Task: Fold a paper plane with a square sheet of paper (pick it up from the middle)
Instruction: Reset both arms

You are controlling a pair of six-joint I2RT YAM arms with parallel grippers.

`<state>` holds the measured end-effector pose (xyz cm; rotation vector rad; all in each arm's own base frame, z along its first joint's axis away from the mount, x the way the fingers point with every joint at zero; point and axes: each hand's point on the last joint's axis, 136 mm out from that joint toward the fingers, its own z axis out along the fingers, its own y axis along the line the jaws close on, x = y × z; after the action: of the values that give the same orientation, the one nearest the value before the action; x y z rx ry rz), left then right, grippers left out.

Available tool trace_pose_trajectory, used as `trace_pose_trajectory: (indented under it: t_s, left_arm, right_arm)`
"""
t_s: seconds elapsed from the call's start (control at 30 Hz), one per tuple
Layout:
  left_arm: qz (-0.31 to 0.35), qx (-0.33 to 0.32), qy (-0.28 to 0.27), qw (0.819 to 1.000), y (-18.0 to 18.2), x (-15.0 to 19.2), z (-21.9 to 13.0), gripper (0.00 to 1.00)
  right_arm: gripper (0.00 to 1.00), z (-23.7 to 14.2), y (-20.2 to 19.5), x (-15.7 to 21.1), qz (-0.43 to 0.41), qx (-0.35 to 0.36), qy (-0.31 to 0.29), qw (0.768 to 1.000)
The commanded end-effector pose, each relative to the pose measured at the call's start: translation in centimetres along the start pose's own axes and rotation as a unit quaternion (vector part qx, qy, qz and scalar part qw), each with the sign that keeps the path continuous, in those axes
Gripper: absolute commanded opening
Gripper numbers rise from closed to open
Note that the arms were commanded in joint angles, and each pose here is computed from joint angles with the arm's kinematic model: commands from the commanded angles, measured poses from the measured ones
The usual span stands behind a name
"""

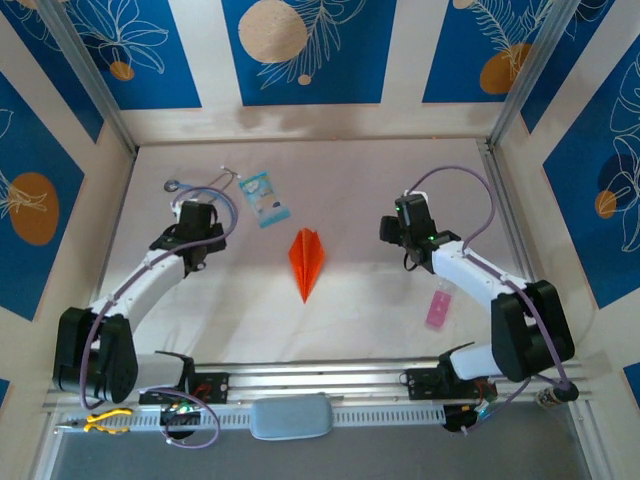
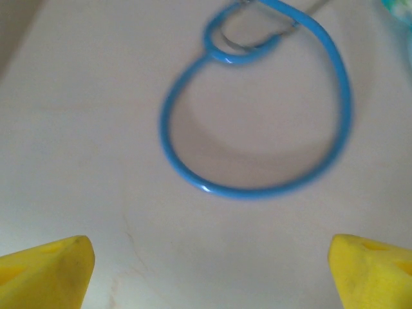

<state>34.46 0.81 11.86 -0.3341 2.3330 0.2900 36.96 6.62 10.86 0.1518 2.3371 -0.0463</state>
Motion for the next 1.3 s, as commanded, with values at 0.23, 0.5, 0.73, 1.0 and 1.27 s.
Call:
trace_pose_trajectory:
  t_s: [0.23, 0.5, 0.73, 1.0, 1.27]
  left_arm:
    - [0.032, 0.028, -0.152, 0.988, -0.1, -2.2, 3.1, 0.93]
    - [0.059, 0.090, -0.220, 0.969, -2.5, -2.5, 4.2, 0.94]
    - [0.075, 0.147, -0.233, 0.959, -4.0, -1.4, 4.7, 1.00]
    - [0.069, 0.138, -0.238, 0.959, -3.6, -1.4, 4.5, 1.00]
    - [0.082, 0.153, -0.234, 0.957, -4.3, -1.3, 4.4, 1.00]
  right_arm:
    - [0.74, 1.2, -2.2, -5.0, -0.071, -0.044, -0.173, 0.981]
    - [0.75, 0.6, -1.3, -0.6, -0.078, -0.140, -0.242, 0.957]
    - [0.99, 3.3, -3.6, -1.1, -0.009, -0.144, -0.179, 0.973]
    - [0.99, 3.3, -3.7, -1.2, -0.013, -0.122, -0.186, 0.975]
    - [0.99, 3.2, -3.5, -1.2, -0.019, -0.119, -0.188, 0.975]
